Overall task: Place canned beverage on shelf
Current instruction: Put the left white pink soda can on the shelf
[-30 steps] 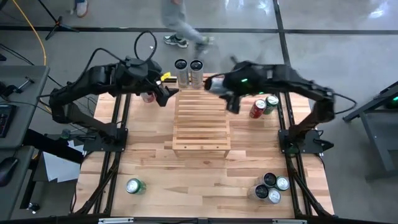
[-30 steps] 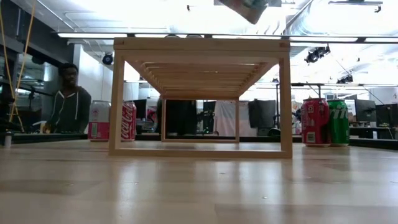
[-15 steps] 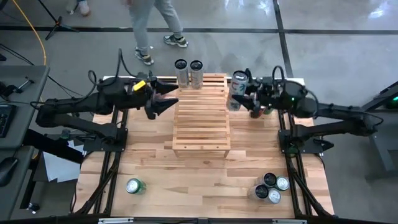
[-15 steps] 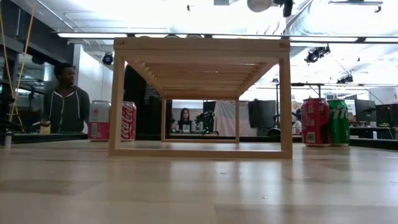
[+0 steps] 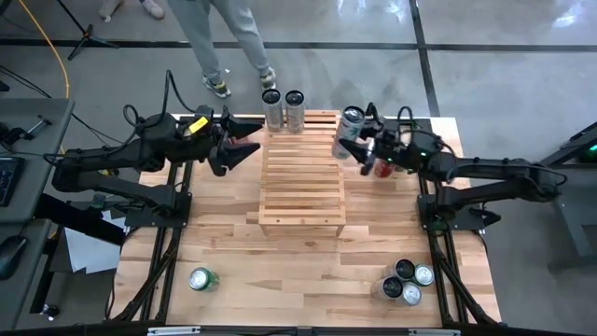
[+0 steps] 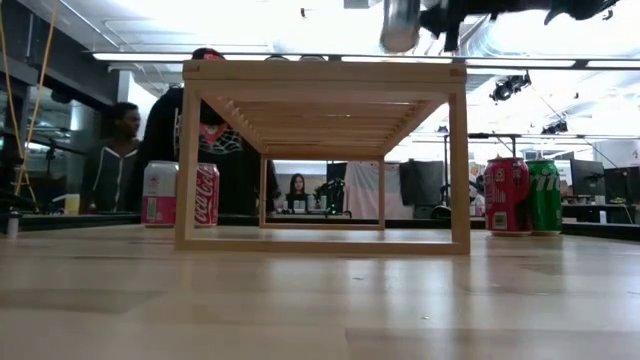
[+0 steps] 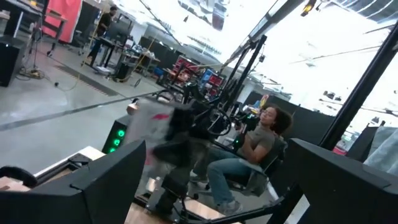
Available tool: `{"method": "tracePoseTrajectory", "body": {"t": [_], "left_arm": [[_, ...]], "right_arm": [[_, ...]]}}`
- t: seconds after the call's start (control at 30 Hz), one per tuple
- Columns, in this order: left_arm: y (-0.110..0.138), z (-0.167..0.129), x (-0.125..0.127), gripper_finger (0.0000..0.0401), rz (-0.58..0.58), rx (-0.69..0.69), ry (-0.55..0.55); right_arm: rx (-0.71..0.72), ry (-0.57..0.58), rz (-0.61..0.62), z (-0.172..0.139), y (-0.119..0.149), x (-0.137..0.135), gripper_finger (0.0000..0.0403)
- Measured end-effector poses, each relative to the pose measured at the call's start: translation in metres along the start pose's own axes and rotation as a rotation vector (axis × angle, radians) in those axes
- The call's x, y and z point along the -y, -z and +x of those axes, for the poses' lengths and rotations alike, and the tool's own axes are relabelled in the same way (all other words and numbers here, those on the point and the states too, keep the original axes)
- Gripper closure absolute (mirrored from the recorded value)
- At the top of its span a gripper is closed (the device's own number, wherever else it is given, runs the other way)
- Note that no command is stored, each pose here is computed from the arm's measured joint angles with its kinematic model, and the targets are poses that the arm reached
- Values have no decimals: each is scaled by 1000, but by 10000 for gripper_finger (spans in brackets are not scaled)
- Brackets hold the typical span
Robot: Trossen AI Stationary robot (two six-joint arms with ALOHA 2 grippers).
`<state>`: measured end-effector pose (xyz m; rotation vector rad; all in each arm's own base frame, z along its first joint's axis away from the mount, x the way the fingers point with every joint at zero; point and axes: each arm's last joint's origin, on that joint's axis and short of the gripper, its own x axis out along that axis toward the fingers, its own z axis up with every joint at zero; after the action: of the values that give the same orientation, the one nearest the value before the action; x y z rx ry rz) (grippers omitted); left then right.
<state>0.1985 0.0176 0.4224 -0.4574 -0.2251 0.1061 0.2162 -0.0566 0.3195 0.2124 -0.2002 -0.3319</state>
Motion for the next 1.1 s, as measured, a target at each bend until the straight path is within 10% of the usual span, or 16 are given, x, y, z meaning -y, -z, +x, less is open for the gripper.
{"method": "tracePoseTrajectory", "body": {"t": [0.5,1.1], "left_arm": [[-8,-1,3,20,-9,97,8],[-10,-2,4,20,-11,107,10]], "right_arm": [[52,181,-58,62,58,68,167],[-90,153,-271,104,63,74,167]]}}
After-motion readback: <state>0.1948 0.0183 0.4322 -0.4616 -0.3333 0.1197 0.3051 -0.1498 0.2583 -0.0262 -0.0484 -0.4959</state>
